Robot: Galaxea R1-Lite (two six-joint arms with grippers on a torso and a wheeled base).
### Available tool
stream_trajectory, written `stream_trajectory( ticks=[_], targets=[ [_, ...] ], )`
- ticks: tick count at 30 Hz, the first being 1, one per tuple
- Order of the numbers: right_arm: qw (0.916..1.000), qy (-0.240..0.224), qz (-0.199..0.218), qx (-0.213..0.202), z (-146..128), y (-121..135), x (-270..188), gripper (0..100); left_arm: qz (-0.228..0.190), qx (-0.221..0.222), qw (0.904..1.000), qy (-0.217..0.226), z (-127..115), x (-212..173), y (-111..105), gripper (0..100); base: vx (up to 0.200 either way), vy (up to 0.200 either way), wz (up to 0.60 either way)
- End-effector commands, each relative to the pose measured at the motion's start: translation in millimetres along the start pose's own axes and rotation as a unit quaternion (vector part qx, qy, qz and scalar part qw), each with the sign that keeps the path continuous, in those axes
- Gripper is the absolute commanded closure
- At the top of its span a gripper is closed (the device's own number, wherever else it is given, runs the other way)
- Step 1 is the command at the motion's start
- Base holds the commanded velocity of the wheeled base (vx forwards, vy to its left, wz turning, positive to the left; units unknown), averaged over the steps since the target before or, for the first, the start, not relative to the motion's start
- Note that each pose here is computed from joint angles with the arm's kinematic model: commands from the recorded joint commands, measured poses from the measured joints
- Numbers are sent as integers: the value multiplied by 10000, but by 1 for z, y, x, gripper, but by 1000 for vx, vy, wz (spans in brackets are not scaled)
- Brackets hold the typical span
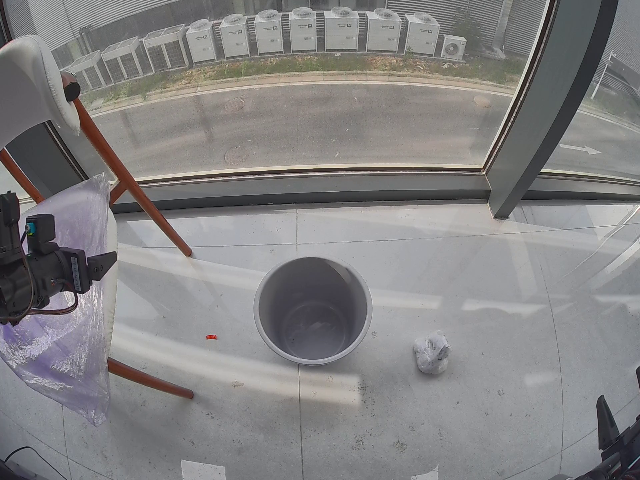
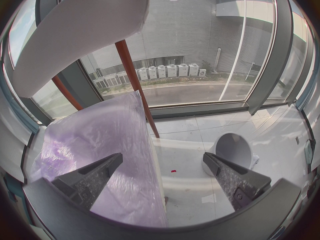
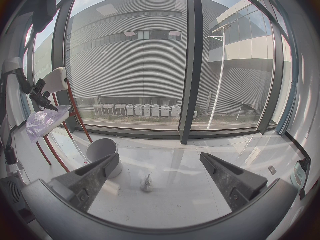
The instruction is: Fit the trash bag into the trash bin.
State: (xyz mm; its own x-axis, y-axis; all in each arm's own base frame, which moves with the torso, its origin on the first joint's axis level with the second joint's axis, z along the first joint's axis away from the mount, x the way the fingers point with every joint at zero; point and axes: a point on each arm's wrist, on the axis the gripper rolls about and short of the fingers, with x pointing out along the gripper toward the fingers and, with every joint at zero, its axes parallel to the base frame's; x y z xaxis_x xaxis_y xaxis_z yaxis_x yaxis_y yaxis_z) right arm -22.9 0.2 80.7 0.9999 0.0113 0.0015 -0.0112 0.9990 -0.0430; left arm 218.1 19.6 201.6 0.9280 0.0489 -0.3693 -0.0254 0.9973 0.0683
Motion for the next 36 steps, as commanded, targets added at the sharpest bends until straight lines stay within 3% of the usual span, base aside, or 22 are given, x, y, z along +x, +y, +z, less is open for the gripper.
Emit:
stream_trajectory(
  ticks=[1, 15, 28, 29, 36],
  targets=[
    [10000, 23, -2, 0, -5, 0, 0, 0, -36, 53, 9997, 232, -3, 33, 11, 0, 0, 0, 0],
    [10000, 23, -2, 0, -5, 0, 0, 0, 93, 461, 9972, 585, -15, 55, 25, 0, 0, 0, 0],
    [10000, 23, -2, 8, -5, 0, 0, 0, 221, 462, 9960, 734, -21, 62, 35, 0, 0, 0, 0],
    [10000, 23, -2, 0, -5, 0, 0, 0, 218, 468, 9959, 749, -22, 62, 35, 100, 0, 0, 0],
    [10000, 23, -2, 8, -5, 0, 0, 0, 191, 516, 9952, 815, -25, 64, 35, 100, 0, 0, 0]
  ],
)
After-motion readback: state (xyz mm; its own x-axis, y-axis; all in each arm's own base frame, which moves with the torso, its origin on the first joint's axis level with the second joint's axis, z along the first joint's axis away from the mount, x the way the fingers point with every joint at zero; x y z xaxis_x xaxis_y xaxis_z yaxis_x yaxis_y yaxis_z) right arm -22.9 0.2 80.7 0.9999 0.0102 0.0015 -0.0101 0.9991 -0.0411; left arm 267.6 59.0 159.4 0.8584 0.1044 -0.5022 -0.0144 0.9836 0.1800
